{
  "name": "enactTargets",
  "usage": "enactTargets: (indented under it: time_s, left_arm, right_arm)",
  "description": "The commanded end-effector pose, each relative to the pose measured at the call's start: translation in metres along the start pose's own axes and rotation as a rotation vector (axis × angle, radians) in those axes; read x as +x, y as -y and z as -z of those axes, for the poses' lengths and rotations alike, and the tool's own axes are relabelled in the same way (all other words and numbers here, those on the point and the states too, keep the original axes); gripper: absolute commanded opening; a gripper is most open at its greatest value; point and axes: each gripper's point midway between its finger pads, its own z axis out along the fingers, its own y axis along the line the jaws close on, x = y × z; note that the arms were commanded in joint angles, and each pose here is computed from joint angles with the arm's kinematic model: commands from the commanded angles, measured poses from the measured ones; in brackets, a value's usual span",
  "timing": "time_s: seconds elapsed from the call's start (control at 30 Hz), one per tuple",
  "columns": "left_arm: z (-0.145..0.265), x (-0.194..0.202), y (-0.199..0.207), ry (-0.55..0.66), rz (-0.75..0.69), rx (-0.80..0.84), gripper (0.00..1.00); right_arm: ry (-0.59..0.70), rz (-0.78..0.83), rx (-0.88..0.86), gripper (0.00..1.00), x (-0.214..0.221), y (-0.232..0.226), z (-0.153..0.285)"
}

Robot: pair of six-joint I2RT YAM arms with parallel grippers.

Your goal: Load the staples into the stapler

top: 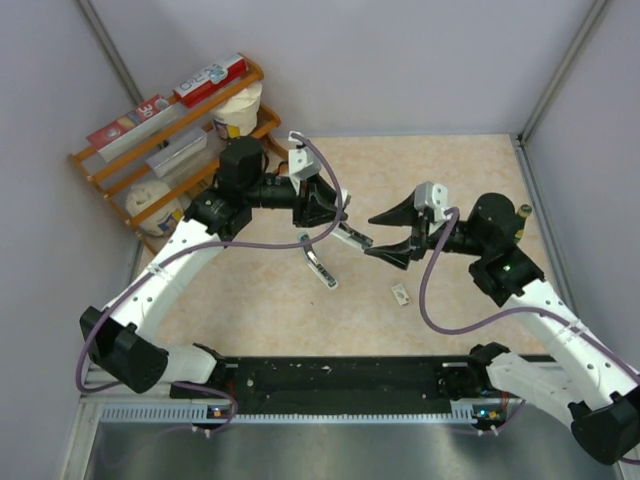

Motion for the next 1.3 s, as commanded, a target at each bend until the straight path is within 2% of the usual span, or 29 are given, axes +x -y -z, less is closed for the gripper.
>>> enactTargets:
  time_s: [0.0, 0.23, 0.5, 1.07, 1.27]
  left_arm:
    - [-0.007, -0.011, 0.014, 0.047, -0.036, 0.068, 0.00]
    - [-0.016, -0.005, 0.025, 0.056, 0.001, 0.139, 0.00]
    - [-0.020, 0.000, 0.026, 0.052, 0.009, 0.144, 0.00]
    - [-0.021, -0.001, 0.022, 0.053, 0.007, 0.125, 0.00]
    - [-0.021, 0.001, 0.021, 0.051, 0.013, 0.122, 0.00]
  right_arm:
    - [0.021, -0.016, 0.031, 0.61, 0.009, 0.010, -0.003]
    - [0.056, -0.104, 0.097, 0.59, 0.021, 0.028, -0.013]
    - [0.046, -0.168, 0.026, 0.58, 0.032, 0.018, -0.020]
    - [-0.001, -0.193, -0.037, 0.52, 0.053, 0.008, -0.029]
    - [-0.003, -0.193, -0.041, 0.43, 0.054, 0.006, -0.031]
